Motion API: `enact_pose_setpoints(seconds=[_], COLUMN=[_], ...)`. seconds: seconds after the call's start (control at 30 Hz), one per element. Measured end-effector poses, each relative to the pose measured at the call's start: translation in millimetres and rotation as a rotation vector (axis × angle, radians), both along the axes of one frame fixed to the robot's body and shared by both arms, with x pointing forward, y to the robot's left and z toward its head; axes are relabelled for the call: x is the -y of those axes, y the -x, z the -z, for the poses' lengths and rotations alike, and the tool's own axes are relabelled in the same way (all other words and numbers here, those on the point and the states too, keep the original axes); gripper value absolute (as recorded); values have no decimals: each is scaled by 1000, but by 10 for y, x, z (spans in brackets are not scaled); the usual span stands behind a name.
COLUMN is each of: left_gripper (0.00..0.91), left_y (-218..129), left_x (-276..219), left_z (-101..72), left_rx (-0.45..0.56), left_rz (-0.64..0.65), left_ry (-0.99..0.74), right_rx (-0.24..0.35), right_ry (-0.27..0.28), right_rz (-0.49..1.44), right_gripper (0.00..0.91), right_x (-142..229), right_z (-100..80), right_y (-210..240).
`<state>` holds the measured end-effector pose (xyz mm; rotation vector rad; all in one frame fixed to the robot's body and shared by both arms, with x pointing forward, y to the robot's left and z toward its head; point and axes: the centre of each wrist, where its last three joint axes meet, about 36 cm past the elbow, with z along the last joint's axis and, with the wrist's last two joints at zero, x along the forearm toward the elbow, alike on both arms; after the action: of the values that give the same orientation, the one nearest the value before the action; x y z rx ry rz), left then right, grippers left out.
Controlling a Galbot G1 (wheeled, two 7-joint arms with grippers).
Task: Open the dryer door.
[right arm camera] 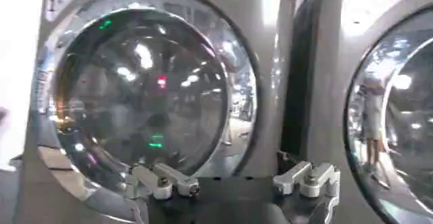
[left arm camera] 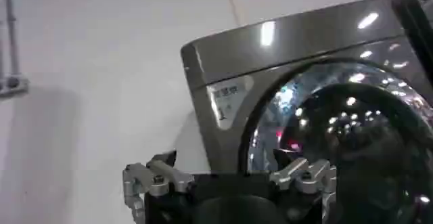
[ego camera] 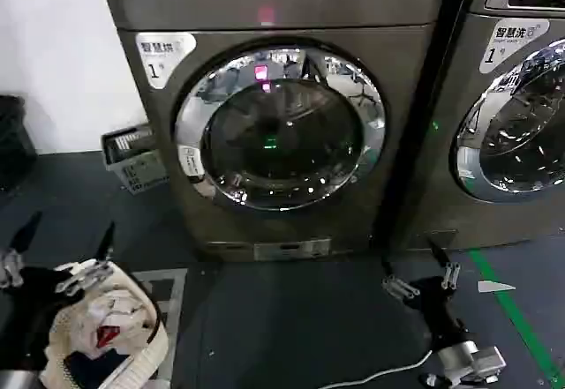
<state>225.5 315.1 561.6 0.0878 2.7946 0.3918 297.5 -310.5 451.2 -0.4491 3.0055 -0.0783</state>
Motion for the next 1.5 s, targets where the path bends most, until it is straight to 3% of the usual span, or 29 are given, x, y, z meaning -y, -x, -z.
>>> enact_pose_setpoints(seconds=[0.17,0.4,0.7,0.93,1.03,1.2,1.5], left_gripper=[907,907,907,907,907,907,907], left_y=[-28,-54,-22,7,7,-4,-13], left_x=[0,11,64,75,77,65,70], left_z=[8,22,-16,-33,-27,-4,12], left_rx=[0,-2,-2,-9,-11,-17,-49], left_rz=[6,16,27,23,17,11,16], left_ry=[8,9,-11,-21,-28,-31,-38], right_rx=[2,8,7,43,72,65,49], right_ry=[-5,77,108,121,165,165,182], right_rz=[-173,-335,-530,-652,-670,-718,-773], right_gripper=[907,907,907,907,907,907,907], right_x=[194,208,-376,-851,-1034,-1358,-1886], right_z=[-178,-401,-455,-510,-560,-610,-541], right_y=[-487,-1188,-1931,-2410,-2594,-2875,-3178])
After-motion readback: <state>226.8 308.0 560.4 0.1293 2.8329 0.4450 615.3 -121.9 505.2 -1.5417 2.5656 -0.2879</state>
